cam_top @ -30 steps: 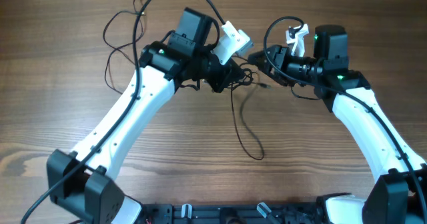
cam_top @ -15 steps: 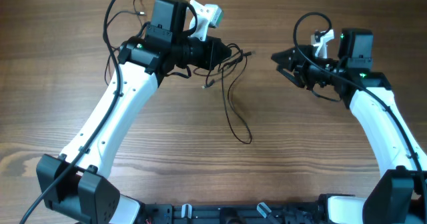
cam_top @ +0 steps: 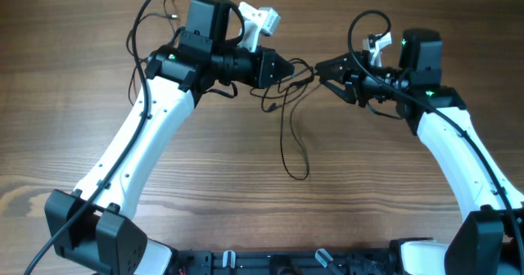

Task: Untangle cables

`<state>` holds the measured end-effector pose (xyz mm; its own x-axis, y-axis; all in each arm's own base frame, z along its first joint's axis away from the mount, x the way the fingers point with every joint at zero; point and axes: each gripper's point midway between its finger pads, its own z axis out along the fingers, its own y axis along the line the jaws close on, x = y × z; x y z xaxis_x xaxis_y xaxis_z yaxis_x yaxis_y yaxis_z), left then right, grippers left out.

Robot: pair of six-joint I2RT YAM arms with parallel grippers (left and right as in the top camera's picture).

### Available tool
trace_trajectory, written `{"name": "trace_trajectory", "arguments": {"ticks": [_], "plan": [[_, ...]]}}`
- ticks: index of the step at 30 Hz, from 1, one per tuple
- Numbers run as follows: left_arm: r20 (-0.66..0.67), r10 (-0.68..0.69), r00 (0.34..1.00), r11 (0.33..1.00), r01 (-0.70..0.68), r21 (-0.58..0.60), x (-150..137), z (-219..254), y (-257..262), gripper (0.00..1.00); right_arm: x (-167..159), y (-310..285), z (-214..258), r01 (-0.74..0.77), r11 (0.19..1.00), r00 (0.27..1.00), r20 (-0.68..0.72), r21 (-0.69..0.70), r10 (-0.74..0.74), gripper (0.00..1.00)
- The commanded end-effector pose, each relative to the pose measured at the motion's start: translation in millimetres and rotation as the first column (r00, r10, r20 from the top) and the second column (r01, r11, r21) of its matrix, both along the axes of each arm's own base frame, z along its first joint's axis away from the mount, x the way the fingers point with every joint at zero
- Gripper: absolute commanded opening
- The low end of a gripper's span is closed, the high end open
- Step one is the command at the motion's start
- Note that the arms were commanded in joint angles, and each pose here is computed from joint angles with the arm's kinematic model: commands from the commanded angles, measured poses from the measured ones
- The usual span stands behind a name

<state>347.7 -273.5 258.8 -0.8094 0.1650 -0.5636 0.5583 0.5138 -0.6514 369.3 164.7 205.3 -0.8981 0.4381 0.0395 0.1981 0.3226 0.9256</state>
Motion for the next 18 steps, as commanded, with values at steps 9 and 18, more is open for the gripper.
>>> {"name": "trace_trajectory", "arguments": {"ticks": [9, 18], "plan": [[0.081, -0.063, 0.995, 0.998, 0.065, -0.027, -8.7, 17.2, -11.8, 0.04, -19.4, 20.6, 21.0, -0.111, 0.988, 0.994, -0.012, 0.110, 0.113, 0.31], [0.060, -0.053, 0.997, 0.998, 0.054, -0.014, -12.9, 14.4, -19.4, 0.04, -18.3, 26.9, 16.7, -0.101, 0.992, 0.995, -0.010, 0.080, 0.102, 0.25]]}}
